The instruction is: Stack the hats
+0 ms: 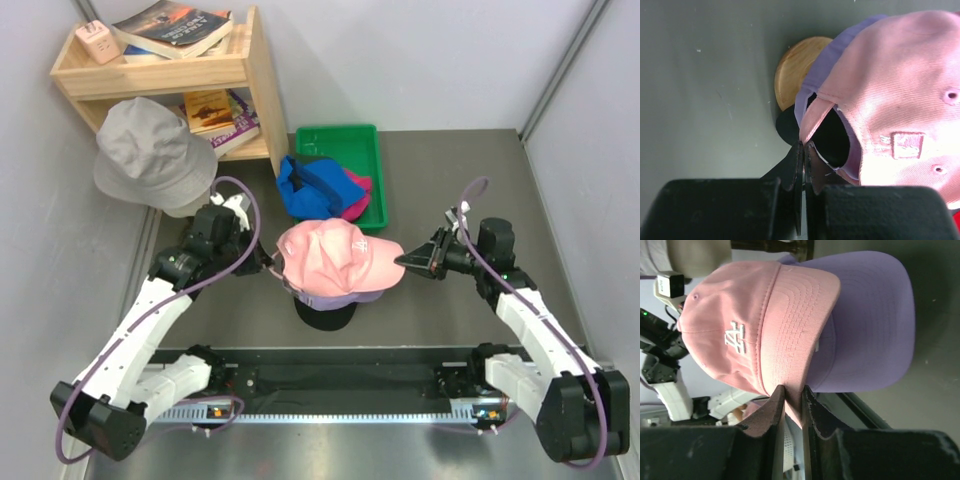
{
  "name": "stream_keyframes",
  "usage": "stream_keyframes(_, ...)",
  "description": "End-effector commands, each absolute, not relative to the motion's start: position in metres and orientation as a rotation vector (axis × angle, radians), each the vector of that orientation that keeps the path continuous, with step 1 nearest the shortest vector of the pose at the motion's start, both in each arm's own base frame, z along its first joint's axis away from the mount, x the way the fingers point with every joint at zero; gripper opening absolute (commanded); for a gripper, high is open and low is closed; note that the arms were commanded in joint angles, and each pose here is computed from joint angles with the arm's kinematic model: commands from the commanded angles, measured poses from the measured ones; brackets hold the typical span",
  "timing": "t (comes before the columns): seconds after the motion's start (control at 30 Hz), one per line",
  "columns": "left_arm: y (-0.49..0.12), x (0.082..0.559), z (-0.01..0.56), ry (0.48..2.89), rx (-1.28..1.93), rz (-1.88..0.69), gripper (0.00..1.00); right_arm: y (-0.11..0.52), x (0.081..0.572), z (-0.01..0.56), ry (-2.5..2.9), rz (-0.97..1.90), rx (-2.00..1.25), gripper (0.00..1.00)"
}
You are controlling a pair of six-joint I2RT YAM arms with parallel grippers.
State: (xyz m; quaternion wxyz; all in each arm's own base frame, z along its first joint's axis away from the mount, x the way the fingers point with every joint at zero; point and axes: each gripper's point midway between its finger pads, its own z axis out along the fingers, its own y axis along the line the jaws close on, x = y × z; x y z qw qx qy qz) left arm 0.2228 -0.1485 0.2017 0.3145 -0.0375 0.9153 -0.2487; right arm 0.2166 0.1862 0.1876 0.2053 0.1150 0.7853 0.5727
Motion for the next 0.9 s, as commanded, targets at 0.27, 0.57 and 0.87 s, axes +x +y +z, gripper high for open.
stream_keyframes(0.27,-0.153,0.226,0.167,2.492,-0.072,-0.646,0.0,0.161,0.214,0.122,2.462,1.255,0.276,0.0)
stream_keyframes(0.57,-0.148,0.219,0.133,2.618,-0.09,-0.582,0.0,0.145,0.221,0.086,2.599,1.082,0.386,0.0)
stream_keyframes(0.87,-0.144,0.216,0.111,2.742,-0.088,-0.5,0.0,0.128,0.221,0.063,2.694,0.901,0.407,0.0)
